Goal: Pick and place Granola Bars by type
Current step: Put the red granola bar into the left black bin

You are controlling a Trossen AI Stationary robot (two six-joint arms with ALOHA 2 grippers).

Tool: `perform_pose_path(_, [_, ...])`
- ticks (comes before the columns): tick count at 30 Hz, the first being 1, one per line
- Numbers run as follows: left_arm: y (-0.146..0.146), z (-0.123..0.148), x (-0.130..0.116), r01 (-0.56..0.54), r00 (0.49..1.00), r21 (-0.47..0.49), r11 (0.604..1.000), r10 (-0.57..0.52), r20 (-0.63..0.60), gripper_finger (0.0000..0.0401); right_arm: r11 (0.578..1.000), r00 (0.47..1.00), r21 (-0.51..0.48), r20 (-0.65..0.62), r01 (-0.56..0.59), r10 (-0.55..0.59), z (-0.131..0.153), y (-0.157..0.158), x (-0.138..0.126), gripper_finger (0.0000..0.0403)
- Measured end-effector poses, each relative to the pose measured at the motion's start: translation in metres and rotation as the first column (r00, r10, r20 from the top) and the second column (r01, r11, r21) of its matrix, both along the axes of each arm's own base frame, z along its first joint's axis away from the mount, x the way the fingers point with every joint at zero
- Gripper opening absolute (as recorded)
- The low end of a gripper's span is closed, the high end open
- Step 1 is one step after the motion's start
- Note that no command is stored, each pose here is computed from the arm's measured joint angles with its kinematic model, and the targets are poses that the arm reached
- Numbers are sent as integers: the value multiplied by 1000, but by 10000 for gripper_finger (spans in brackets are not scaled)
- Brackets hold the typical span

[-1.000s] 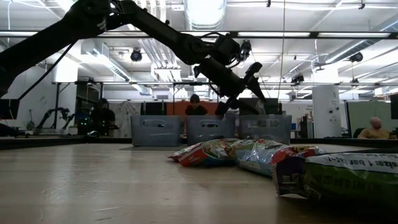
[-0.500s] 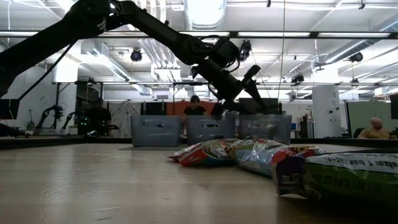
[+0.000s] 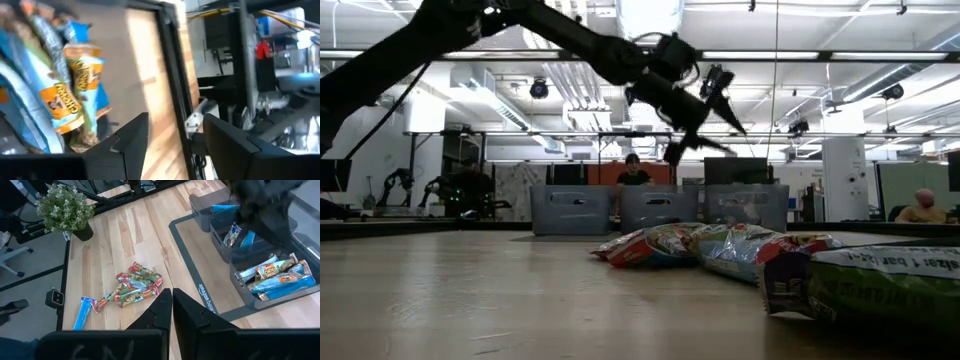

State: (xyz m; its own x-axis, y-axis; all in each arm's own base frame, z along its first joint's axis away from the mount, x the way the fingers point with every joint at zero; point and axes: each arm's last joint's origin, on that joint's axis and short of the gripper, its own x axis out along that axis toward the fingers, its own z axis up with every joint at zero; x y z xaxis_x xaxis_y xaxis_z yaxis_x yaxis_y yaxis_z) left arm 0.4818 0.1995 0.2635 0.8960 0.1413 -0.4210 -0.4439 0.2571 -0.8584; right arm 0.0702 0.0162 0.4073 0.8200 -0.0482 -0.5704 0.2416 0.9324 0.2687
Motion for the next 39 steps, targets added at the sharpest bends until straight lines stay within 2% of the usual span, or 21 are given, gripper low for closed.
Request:
perform_pose_path(3, [-6,20,-5,33,999,87,996,-35,26,147,1000,1000,0,0,0,0,0,0,0,8])
perform_pose_path(8, [-20,53,-14,76,994,204,976,-91,67,66,1000,1000,0,0,0,0,0,0,0,8])
perform_pose_path(12, [-37,74,-20,121,986,302,946,-150,76,10,1000,1000,0,0,0,0,0,0,0,8])
perform_pose_path(18, [-72,105,-29,206,961,464,861,-269,71,1,1000,1000,-3,-2,-1,1,0,0,1,8])
perform_pose_path(22, [-109,124,-37,277,925,586,761,-376,51,0,1000,1000,-4,-4,-1,1,0,0,1,8])
perform_pose_path(26, [-151,132,-45,353,876,667,656,-482,11,0,1000,1000,-5,-9,-1,1,0,1,3,8])
perform_pose_path(30, [-191,137,-58,374,852,726,577,-523,-23,0,1000,1000,-8,-16,-1,1,-1,2,5,8])
perform_pose_path(33, [-214,131,-70,358,869,745,563,-493,-45,0,1000,1000,-12,-28,-1,1,-2,3,8,8])
perform_pose_path(37, [-231,118,-89,278,871,777,564,-489,43,0,1000,999,-22,-51,-2,1,-4,6,15,8])
perform_pose_path(39, [-235,115,-100,229,864,780,582,-491,113,0,1000,998,-25,-60,-2,0,-5,7,18,8])
